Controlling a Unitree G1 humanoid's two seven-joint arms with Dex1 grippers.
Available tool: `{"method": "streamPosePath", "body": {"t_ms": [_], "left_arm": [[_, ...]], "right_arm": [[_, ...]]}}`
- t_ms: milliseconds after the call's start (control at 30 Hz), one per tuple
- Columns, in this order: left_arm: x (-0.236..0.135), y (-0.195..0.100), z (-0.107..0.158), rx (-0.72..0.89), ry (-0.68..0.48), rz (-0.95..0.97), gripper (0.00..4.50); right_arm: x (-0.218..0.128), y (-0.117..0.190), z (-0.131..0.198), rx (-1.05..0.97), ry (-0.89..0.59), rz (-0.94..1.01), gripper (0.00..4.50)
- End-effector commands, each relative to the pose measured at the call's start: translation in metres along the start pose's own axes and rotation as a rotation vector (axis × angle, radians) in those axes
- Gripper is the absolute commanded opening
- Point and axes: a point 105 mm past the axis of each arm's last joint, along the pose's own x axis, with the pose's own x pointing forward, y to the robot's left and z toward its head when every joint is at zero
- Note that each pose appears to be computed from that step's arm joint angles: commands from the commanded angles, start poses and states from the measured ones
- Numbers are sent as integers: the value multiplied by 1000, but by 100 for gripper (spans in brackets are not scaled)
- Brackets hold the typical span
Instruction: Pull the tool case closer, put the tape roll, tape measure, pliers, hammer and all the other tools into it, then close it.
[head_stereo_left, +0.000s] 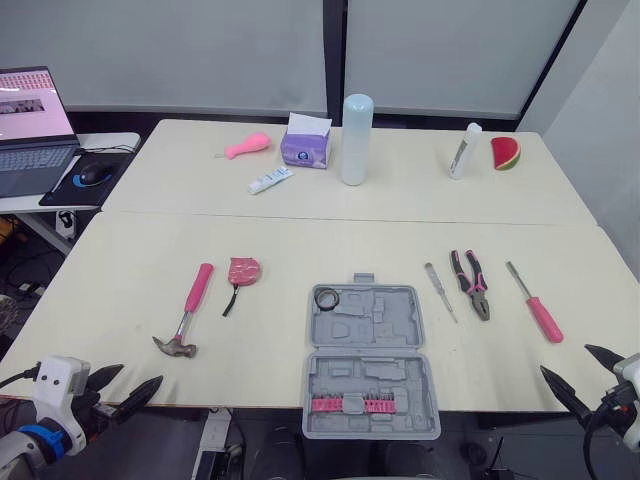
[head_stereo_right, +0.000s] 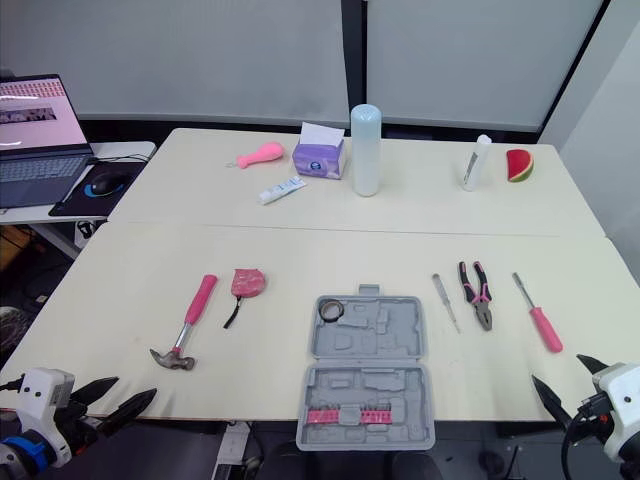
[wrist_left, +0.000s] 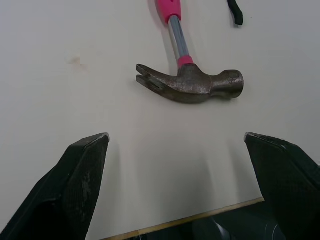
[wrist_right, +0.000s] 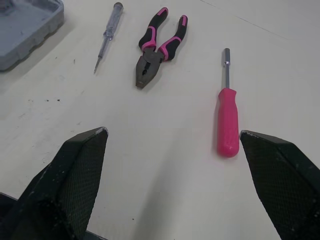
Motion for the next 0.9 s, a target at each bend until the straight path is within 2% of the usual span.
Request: {"method": "streamPosePath", "body": {"t_ms": [33,200,300,500,667,900], "left_arm": [[-2,-1,10,29,-31,-2,449],[-2,-7,17,36,-39,-11,449],[6,-17,31,30,-86,-18,449],[30,-46,57,-5,-143,-41,449],[59,-64,70,-5,-137,-14,449],[111,-82,88,-64,-141,58,449]], "right_arm": [[-4,-3,1,-17,-11,8,450],[-3,-4,4,-55,-17,51,450],[2,8,19,-136,-37,180,450],[23,50,80,-269,-141,496,450],[34,85,122,-227,-178,691,450],[49,103,149,-244,-212,768,450]]}}
